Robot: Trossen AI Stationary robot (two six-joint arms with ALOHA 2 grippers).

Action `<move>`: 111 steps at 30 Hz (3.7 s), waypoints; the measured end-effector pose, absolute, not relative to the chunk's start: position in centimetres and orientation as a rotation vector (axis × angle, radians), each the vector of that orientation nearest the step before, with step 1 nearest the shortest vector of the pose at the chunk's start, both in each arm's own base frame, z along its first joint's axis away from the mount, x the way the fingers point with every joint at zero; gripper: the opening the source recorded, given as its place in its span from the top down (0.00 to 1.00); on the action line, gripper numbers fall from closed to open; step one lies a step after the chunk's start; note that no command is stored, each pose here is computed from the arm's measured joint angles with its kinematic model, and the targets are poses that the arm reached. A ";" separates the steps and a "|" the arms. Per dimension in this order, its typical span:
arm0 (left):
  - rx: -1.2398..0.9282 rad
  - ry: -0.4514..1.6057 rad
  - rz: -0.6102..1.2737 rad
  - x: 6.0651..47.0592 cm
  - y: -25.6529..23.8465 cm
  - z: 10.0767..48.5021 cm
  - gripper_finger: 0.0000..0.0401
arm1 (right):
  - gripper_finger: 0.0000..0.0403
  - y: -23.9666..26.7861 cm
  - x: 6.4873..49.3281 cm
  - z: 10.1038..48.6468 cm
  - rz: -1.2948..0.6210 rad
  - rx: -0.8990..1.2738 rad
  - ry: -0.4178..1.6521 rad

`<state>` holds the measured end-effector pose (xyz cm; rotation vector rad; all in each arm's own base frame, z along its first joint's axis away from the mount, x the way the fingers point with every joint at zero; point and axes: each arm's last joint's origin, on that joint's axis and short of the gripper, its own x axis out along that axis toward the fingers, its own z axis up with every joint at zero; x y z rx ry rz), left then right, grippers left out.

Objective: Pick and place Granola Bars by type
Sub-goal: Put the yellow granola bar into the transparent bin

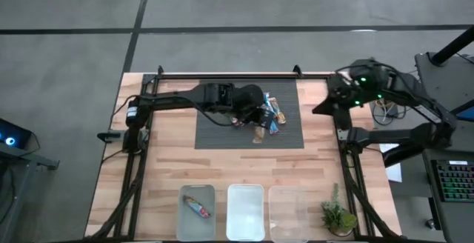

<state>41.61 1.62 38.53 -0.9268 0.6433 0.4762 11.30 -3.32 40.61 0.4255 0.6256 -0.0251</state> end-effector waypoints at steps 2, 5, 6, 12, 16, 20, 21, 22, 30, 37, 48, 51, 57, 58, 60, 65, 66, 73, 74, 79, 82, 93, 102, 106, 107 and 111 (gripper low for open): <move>-0.905 0.619 0.426 41.9 1.0 38.8 0.81 | 0.98 -2.9 10.5 40.9 -0.008 0.429 0.599; -0.874 0.590 0.365 42.2 0.0 39.2 0.81 | 0.98 -2.5 9.4 41.2 -0.008 0.446 0.566; -0.863 0.580 0.344 42.3 -0.4 39.4 0.81 | 0.98 -2.4 9.2 41.3 -0.009 0.452 0.558; -0.802 0.538 0.184 42.8 -3.4 40.1 0.81 | 0.98 -1.7 7.6 41.6 -0.005 0.453 0.507; -0.746 0.512 0.075 42.7 -6.1 40.7 0.81 | 0.98 -1.3 6.6 41.8 0.010 0.439 0.476; -0.706 0.497 0.001 42.5 -8.5 41.0 0.81 | 0.98 -0.9 5.6 42.2 0.018 0.417 0.440; -0.704 0.493 -0.013 42.4 -9.0 41.1 0.81 | 0.98 -0.8 5.3 42.4 0.020 0.410 0.427; -0.701 0.490 -0.028 42.3 -9.5 41.2 0.81 | 0.98 -0.7 5.1 42.6 0.023 0.403 0.415; -0.690 0.403 -0.148 41.9 -12.9 42.2 0.81 | 0.98 -0.2 3.8 44.3 0.040 0.277 0.336; -0.710 0.303 -0.206 41.8 -13.9 43.3 0.81 | 0.98 -0.1 3.5 45.0 0.043 0.256 0.316; -0.693 0.299 -0.189 42.3 -14.2 42.0 0.81 | 0.98 -0.2 3.7 45.0 0.040 0.261 0.325; -0.701 0.300 -0.182 42.7 -14.4 40.7 0.81 | 0.98 -0.2 3.9 44.9 0.039 0.264 0.333; -0.793 0.289 -0.191 43.6 -14.7 37.2 0.81 | 0.98 -0.5 4.5 44.9 0.037 0.271 0.352; -0.807 0.283 -0.193 43.7 -14.8 36.5 0.81 | 0.98 -0.5 4.7 44.9 0.037 0.273 0.355; -0.840 0.277 -0.197 43.9 -14.8 35.1 0.81 | 0.98 -0.6 4.9 44.8 0.037 0.272 0.363; -0.936 0.266 -0.203 43.9 -14.9 32.0 0.81 | 0.98 -0.9 5.4 44.7 0.038 0.272 0.391; -0.950 0.264 -0.203 43.9 -14.8 31.5 0.81 | 0.98 -0.9 5.5 44.6 0.038 0.273 0.404; -1.013 0.274 -0.196 43.8 -14.8 30.1 0.81 | 0.98 -1.1 6.1 43.7 0.034 0.312 0.515; -1.013 0.270 -0.198 43.8 -14.9 30.2 0.81 | 0.98 -1.1 6.1 43.6 0.035 0.310 0.521; -0.994 0.224 -0.226 43.9 -14.9 31.8 0.81 | 0.98 -1.1 6.0 43.6 0.038 0.299 0.526; -0.972 0.200 -0.240 44.0 -14.9 32.6 0.81 | 0.98 -1.1 6.0 43.6 0.039 0.298 0.525; -0.946 0.219 -0.228 45.2 -15.3 33.3 0.81 | 0.98 -1.1 6.0 43.6 0.038 0.299 0.526; -0.914 0.227 -0.267 48.1 -16.4 34.0 0.81 | 0.98 -1.1 6.0 43.6 0.038 0.302 0.526; -0.906 0.276 -0.264 49.3 -16.9 34.0 0.81 | 0.98 -1.1 6.0 43.6 0.037 0.303 0.526; -0.905 0.290 -0.261 49.6 -17.0 33.7 0.81 | 0.98 -1.1 6.0 43.6 0.037 0.303 0.526; -0.908 0.320 -0.262 50.7 -17.4 32.7 0.81 | 0.98 -1.1 6.0 43.6 0.037 0.304 0.526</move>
